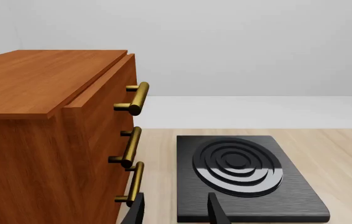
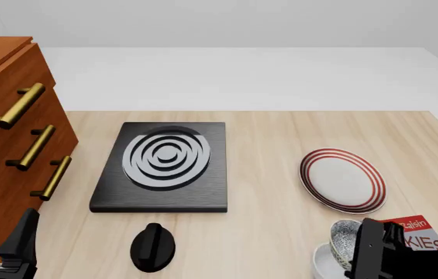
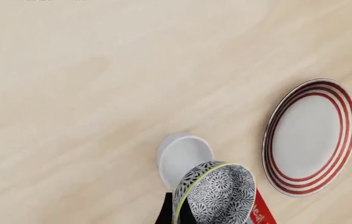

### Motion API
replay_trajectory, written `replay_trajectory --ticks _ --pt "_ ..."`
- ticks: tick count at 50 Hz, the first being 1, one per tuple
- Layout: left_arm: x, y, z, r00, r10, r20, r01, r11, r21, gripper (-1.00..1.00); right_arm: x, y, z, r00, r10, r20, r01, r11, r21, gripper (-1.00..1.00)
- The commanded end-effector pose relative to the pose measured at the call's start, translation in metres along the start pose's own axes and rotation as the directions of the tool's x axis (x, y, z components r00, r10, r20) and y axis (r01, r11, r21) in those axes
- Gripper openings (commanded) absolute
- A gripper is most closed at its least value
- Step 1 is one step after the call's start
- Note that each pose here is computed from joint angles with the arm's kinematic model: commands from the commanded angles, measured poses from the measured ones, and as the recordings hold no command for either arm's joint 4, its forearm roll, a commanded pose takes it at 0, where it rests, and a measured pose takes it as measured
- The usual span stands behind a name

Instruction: Pick the akita bowl on the ramekin and place it on the plate.

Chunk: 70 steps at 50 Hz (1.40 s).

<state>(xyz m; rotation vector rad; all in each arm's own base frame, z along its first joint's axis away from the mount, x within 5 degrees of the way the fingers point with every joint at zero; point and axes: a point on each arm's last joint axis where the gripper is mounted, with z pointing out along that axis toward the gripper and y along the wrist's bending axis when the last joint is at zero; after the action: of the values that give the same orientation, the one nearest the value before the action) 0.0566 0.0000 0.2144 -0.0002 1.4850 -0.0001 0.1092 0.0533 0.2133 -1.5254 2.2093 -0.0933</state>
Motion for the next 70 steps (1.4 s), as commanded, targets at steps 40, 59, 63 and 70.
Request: replay_trajectory --ticks 40,59,63,70 --pt "0.000 0.000 0.000 1.000 0.000 0.000 0.000 1.000 0.000 1.00 -0.044 -0.090 -0.010 0.999 0.034 0.036 -0.039 0.986 0.162 -1.00" --pt "0.000 0.000 0.000 1.000 0.000 0.000 0.000 1.000 0.000 1.00 -0.056 -0.119 0.014 0.995 0.090 0.033 -0.094 0.981 0.170 -1.00" --pt "0.000 0.000 0.000 1.000 0.000 0.000 0.000 1.000 0.000 1.00 -0.059 -0.130 0.020 0.992 0.122 0.035 -0.126 0.976 0.177 -1.00" --pt "0.000 0.000 0.000 1.000 0.000 0.000 0.000 1.000 0.000 1.00 -0.053 -0.137 0.035 0.990 0.138 0.020 -0.139 0.974 0.180 -1.00"
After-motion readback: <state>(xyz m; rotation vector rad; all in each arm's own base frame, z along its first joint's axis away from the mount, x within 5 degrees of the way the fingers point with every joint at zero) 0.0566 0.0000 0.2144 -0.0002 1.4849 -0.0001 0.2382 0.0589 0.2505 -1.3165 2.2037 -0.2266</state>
